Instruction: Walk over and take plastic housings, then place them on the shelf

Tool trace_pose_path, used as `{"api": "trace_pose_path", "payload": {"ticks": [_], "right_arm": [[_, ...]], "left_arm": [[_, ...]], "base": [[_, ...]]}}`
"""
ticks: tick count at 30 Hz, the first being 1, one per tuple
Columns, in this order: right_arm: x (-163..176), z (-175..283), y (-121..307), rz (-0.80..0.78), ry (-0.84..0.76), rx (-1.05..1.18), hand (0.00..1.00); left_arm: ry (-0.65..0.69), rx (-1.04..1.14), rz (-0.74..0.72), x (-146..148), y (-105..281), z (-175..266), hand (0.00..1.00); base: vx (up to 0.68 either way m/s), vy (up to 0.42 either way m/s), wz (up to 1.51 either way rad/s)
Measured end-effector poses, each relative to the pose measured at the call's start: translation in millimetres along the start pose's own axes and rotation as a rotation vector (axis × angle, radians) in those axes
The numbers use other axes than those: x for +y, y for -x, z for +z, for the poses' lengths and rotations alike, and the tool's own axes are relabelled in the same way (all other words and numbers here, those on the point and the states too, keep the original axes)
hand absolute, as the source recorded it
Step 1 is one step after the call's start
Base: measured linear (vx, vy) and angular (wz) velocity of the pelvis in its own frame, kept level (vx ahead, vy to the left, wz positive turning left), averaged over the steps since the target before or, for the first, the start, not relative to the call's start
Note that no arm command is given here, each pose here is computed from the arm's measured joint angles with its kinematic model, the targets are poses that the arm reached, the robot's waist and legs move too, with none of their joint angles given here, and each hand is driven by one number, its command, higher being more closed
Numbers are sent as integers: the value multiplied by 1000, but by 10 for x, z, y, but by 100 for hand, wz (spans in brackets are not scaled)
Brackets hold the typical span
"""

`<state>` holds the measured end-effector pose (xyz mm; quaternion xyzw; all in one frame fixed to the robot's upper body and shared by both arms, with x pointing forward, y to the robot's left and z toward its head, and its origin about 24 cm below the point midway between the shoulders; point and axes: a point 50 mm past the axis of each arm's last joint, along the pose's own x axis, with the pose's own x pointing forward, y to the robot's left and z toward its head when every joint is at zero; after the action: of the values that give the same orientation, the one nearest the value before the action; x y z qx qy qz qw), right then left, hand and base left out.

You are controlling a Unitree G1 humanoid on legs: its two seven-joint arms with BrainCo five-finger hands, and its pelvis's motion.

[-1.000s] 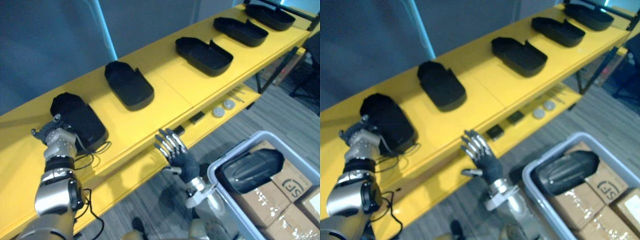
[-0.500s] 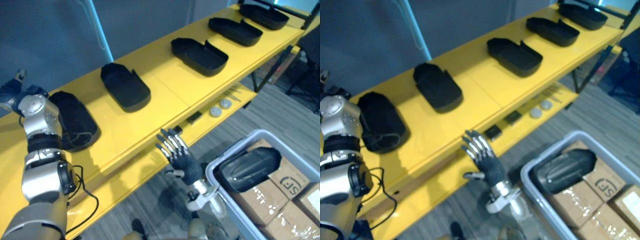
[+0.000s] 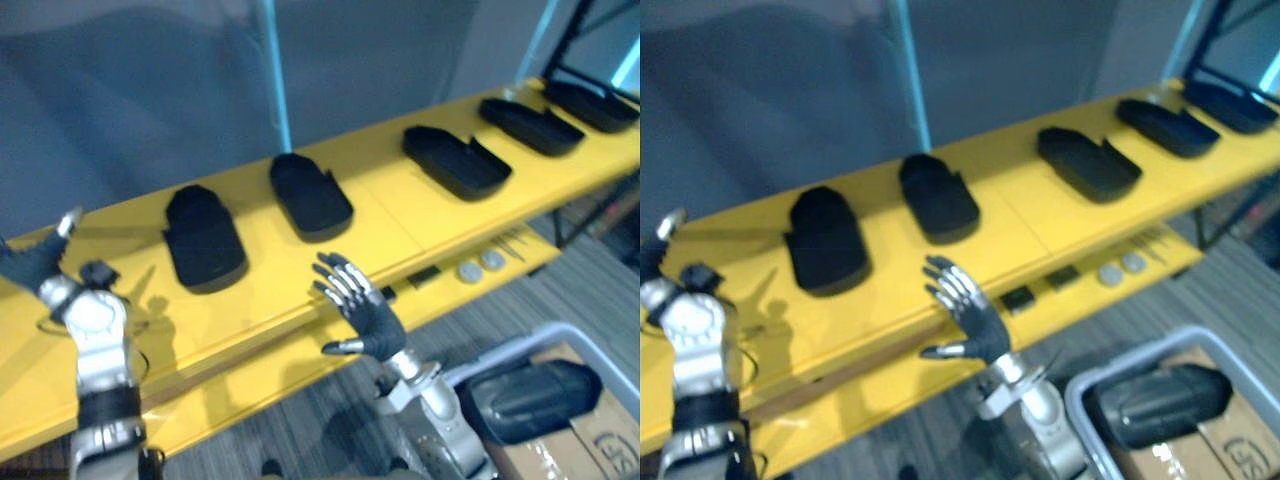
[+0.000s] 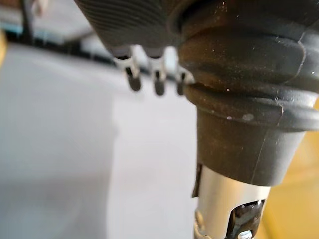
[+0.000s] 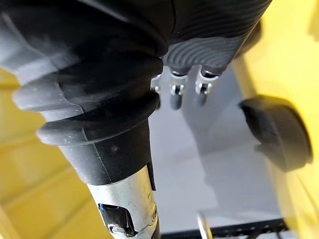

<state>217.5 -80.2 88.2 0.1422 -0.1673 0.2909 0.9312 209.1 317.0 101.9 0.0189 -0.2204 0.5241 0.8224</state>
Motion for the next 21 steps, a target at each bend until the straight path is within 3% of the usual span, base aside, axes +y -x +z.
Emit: {"api": "trace_pose_path", "payload": {"ticks": [5, 10, 16, 21], "right_arm": [[-161, 146, -221, -67, 113, -75, 0], [-230, 294, -391, -58, 245, -125, 0], [-351, 111, -464, -64, 282, -4, 0], [-467, -99, -563, -31, 581, 139, 0]], "left_arm": [[-108, 182, -37, 378, 439, -220, 0], [-197, 353, -281, 570, 781, -386, 0], [-328, 533, -391, 797, 1093, -710, 0], [-486, 742, -571, 933, 1603, -1061, 0]], "base": [[-63, -31, 36], [-49, -37, 28], [27, -12, 13], [2, -20, 16]]}}
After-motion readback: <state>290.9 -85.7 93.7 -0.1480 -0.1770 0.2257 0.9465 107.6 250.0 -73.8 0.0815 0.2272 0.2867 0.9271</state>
